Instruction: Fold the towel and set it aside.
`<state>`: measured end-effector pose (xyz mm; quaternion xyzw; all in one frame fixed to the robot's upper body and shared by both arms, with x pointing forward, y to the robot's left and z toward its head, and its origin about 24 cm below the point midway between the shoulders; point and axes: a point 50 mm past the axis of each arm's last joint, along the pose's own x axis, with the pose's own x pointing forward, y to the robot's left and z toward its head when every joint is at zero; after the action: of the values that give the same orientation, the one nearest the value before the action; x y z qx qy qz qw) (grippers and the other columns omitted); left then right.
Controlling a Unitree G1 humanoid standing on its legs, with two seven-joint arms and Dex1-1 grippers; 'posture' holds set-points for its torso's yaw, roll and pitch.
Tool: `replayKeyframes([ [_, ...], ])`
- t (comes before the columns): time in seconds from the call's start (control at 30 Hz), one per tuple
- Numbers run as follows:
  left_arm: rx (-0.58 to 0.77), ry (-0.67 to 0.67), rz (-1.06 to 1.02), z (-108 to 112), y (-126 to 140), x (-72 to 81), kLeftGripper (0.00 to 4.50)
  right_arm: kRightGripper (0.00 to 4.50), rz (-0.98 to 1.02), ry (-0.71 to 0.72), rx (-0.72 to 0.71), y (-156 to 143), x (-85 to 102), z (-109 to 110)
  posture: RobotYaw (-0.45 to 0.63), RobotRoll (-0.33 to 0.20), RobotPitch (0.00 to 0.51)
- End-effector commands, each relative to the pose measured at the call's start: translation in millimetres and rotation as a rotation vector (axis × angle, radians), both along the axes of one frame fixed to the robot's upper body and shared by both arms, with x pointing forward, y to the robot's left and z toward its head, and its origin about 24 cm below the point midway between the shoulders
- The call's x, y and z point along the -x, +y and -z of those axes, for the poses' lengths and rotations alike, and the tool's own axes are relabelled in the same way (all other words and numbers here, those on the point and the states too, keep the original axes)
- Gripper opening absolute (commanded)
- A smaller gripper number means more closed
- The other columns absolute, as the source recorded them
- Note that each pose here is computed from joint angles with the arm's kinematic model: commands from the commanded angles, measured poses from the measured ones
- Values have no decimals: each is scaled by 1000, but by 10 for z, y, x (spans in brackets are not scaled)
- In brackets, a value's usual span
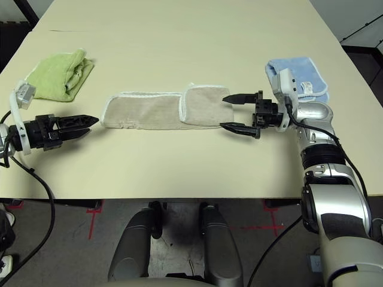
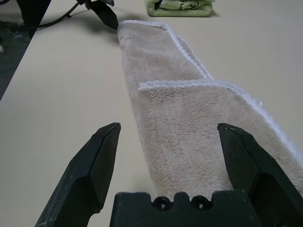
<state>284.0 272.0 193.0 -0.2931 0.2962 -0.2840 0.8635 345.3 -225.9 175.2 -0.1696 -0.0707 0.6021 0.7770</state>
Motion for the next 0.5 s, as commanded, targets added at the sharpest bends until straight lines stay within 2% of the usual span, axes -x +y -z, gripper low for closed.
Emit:
replayKeyframes([
  [0.03,18,36,-2,45,-22,-28,4500,4451,-8,-17,12,11,12,-40,-27,0,263],
  [0.3,-11,86,20,108,-31,-9,4500,4451,-24,-34,9,65,57,-115,-32,0,265],
  [0.5,20,80,26,109,-52,-11,4500,4451,-25,-37,8,127,58,-199,-30,0,266],
])
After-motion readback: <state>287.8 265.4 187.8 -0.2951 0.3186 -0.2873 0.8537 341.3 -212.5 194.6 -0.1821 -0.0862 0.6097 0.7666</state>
